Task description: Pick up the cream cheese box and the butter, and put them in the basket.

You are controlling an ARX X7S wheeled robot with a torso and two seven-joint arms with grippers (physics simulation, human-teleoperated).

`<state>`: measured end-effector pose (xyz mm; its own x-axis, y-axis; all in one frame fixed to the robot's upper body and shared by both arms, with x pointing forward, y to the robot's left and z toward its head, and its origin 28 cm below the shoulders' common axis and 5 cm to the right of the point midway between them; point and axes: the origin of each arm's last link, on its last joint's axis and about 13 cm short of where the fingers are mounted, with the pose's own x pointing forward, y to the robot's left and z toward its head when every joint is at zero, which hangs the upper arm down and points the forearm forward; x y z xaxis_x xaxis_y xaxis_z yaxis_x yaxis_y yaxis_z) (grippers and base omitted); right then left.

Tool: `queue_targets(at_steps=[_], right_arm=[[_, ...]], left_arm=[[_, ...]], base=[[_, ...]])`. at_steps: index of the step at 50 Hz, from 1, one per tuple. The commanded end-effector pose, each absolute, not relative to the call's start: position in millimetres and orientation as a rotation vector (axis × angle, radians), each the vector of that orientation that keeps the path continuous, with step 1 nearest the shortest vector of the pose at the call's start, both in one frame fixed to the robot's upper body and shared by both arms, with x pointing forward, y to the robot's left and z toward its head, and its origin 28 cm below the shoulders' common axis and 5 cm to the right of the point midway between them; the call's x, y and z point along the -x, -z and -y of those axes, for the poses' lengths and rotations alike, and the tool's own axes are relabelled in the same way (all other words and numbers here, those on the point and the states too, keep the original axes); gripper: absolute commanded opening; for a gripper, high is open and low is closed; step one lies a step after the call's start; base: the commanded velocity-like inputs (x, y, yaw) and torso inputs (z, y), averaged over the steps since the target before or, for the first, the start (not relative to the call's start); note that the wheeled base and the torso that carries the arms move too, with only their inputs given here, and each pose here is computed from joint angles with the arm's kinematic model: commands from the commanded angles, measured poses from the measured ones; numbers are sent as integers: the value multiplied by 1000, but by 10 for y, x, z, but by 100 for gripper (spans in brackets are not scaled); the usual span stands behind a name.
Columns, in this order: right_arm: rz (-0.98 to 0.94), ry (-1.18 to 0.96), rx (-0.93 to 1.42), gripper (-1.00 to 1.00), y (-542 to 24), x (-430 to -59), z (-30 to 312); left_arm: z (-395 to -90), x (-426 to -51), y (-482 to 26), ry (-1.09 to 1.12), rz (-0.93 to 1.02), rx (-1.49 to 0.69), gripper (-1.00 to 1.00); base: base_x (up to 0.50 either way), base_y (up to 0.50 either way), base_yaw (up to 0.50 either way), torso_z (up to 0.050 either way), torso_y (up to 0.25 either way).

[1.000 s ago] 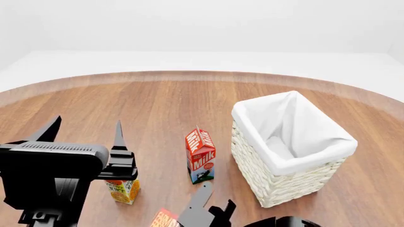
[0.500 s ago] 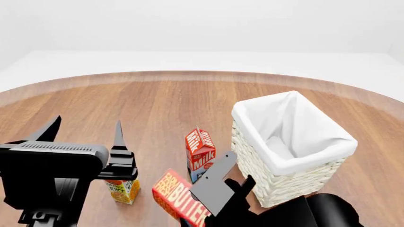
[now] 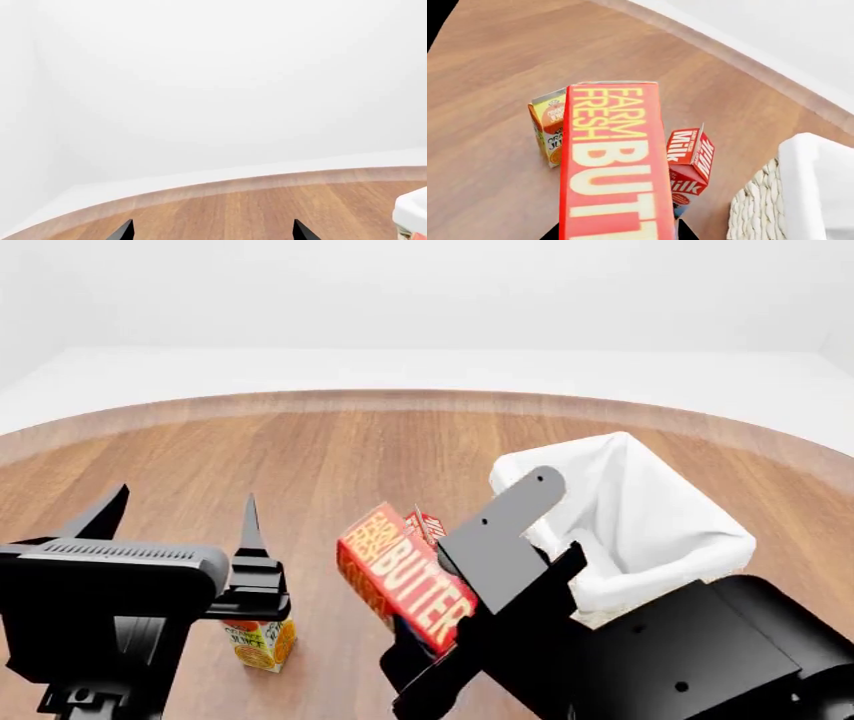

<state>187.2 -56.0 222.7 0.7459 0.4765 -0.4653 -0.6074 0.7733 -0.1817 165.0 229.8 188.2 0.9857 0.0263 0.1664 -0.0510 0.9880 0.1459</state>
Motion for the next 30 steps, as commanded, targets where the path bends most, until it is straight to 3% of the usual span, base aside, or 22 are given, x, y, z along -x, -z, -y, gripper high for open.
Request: queue_targets(at_steps=[1, 30], right_arm=[[-339, -524, 300, -100, -2544, -1984, 606], [-337, -378, 213, -100, -3045, -2455, 713]], left_arm=[[-2297, -1651, -1878, -39, 164, -151, 100], [-2297, -1655, -1877, -39, 163, -151, 100]], base=[[0, 0, 0, 0, 0], [0, 0, 0, 0, 1]])
